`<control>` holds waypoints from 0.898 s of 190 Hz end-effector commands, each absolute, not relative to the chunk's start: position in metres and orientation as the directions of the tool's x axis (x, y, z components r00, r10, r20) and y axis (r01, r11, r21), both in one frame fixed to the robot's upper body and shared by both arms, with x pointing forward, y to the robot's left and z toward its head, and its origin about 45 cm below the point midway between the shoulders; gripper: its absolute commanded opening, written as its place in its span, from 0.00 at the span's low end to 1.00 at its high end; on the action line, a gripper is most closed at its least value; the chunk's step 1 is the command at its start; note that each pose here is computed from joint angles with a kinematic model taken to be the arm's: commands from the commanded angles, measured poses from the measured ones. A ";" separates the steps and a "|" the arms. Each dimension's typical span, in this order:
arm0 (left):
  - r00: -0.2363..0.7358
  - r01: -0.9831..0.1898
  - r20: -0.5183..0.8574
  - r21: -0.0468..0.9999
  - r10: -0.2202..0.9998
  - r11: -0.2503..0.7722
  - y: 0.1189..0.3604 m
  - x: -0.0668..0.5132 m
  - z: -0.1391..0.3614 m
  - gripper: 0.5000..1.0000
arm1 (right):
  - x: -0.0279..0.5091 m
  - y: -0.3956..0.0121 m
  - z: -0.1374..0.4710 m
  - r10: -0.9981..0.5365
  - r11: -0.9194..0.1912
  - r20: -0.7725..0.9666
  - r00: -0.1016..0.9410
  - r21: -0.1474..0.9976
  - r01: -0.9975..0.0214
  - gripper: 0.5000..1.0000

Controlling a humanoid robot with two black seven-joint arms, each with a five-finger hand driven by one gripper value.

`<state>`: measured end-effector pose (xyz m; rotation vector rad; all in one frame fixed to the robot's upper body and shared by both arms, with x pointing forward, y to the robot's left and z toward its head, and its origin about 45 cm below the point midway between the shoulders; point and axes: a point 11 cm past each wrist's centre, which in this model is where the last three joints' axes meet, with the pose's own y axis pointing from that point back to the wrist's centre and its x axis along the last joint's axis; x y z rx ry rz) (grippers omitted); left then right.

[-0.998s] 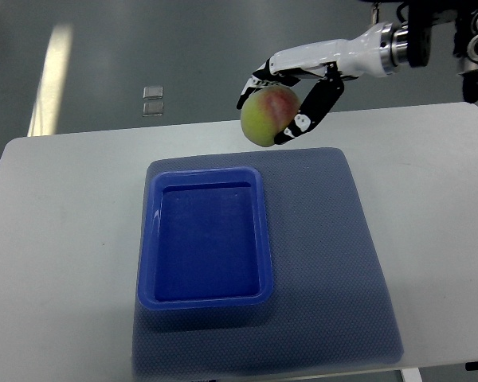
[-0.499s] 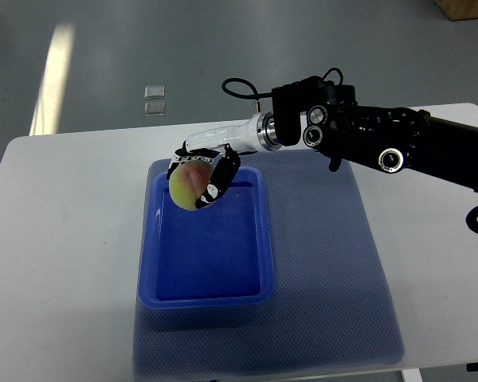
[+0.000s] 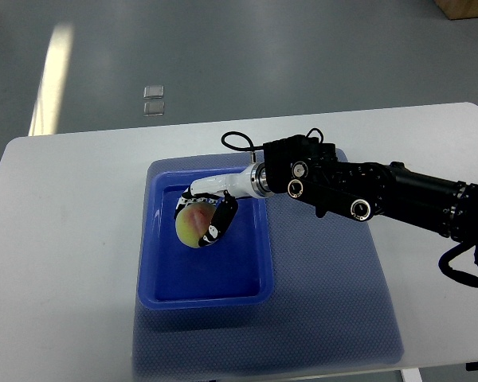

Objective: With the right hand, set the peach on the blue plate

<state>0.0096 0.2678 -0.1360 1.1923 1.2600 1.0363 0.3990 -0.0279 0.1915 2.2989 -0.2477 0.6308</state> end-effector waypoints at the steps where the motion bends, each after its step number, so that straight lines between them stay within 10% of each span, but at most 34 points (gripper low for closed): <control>1: 0.065 0.066 -0.127 0.990 0.990 0.123 0.268 0.010 -0.136 1.00 | 0.399 -0.029 0.190 0.002 -0.717 0.505 0.863 0.602 -0.351 0.70; 19: 0.065 0.066 -0.127 0.990 0.990 0.123 0.268 0.010 -0.136 1.00 | 0.399 -0.028 0.192 0.001 -0.723 0.501 0.865 0.598 -0.346 0.85; 101: 0.065 0.068 -0.127 0.990 0.990 0.123 0.268 0.009 -0.136 1.00 | 0.460 -0.094 0.297 -0.222 -0.752 0.532 0.817 0.441 -0.491 0.86; 138: 0.067 0.068 -0.132 0.990 0.989 0.127 0.266 0.009 -0.136 1.00 | 0.486 -0.171 0.346 -0.675 -0.728 0.144 0.723 0.030 -0.685 0.86; 171: 0.068 0.067 -0.135 0.989 0.989 0.130 0.265 0.009 -0.136 1.00 | 0.486 -0.202 0.324 -0.753 -0.643 -0.125 0.646 -0.075 -0.763 0.86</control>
